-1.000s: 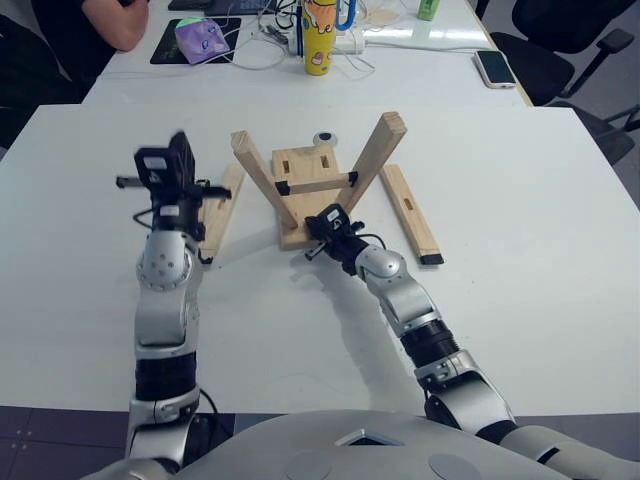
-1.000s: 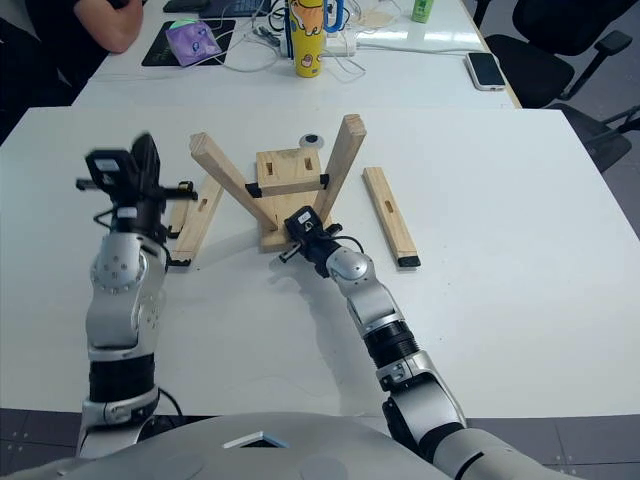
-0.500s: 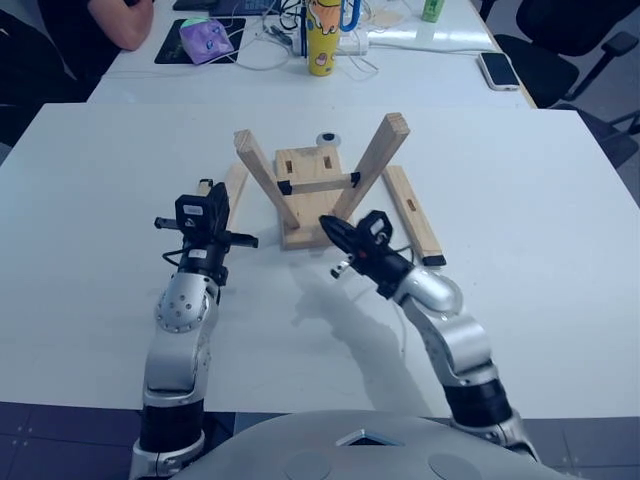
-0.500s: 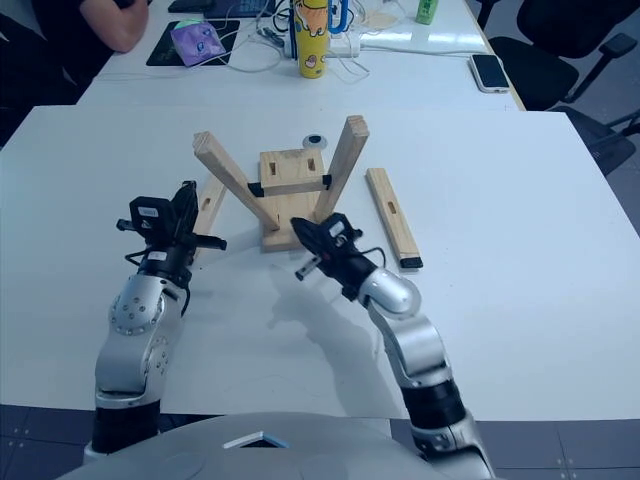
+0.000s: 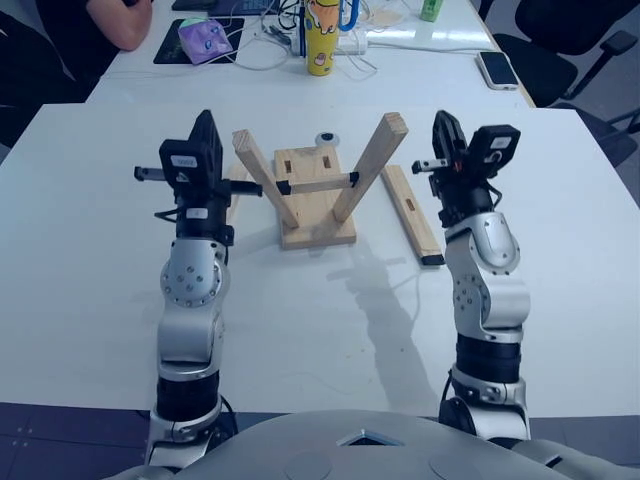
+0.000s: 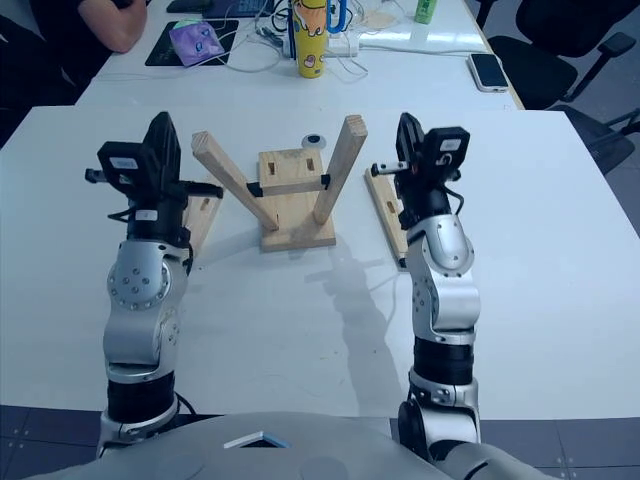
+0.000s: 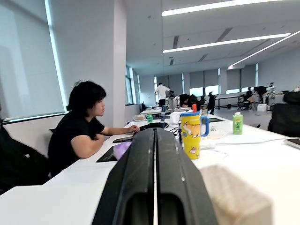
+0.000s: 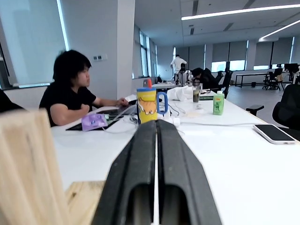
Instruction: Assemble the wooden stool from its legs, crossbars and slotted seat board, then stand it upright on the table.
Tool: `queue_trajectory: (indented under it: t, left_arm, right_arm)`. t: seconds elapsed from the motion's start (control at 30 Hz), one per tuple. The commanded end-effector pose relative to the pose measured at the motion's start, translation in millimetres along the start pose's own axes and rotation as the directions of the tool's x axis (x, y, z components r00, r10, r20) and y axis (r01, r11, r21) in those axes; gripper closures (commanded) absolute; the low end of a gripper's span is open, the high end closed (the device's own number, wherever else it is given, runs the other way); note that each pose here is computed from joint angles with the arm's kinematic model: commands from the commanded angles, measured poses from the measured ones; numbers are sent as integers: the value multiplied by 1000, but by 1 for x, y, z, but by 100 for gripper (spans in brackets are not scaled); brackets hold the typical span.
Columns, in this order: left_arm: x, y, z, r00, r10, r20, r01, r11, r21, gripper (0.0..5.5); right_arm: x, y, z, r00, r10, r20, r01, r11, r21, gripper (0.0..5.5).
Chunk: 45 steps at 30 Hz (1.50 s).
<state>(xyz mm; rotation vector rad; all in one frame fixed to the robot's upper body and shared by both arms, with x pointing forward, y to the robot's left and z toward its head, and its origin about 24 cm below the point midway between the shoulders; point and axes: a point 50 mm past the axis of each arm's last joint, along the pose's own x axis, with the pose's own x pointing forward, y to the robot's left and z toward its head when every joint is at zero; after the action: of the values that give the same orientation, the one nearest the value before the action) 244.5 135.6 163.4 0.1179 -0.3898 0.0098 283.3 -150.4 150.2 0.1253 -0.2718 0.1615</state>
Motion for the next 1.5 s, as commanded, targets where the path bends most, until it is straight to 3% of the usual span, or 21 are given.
queue_trajectory:
  t: [0.03,0.37,0.43,0.5,0.57,0.87,1.0,1.07,1.13,1.23,1.3,1.4,1.5]
  left_arm:
    - [1,2,-3,1000,14,-24,-14,1000,-4,547]
    - [-3,21,-9,988,148,-49,-148,989,8,547]
    - [1,1,-7,999,11,-38,-14,998,-66,547]
    - [-1,-44,-1,959,-284,2,280,942,-185,547]
    - [-4,-54,-1,939,-343,-2,337,923,-186,547]
    - [-7,14,-37,978,29,-208,-31,999,-6,547]
    - [-12,36,-47,965,38,-258,-39,999,2,547]
    - [-15,45,-61,939,-62,-338,72,997,15,547]
    - [-27,41,-81,803,-344,-487,379,925,-30,547]
    - [-62,26,-98,401,-688,-605,766,614,-191,547]
    - [-85,18,-105,191,-777,-600,845,441,-303,547]
    - [-89,11,-110,107,-787,-608,877,362,-314,547]
    - [-83,3,-110,95,-799,-594,892,334,-306,547]
  right_arm:
    - [6,5,1,1000,0,15,-1,999,38,550]
    - [13,-1,11,998,-37,60,34,999,41,550]
    - [16,8,11,998,25,58,-27,999,35,550]
    - [14,44,-4,962,271,-41,-271,963,9,550]
    - [8,58,-25,921,355,-162,-355,934,29,550]
    - [0,19,-48,929,218,-300,-243,969,-48,550]
    - [9,0,-56,918,208,-337,-248,966,-79,550]
    - [17,-4,-59,907,244,-342,-286,955,-76,550]
    - [22,-5,-62,890,300,-343,-349,933,-91,550]
    - [23,-5,-66,873,351,-338,-409,905,-119,550]
    - [22,-2,-71,862,377,-339,-437,891,-123,550]
    - [22,7,-75,827,452,-333,-510,853,-109,550]
    - [20,17,-75,784,536,-313,-589,802,-103,550]
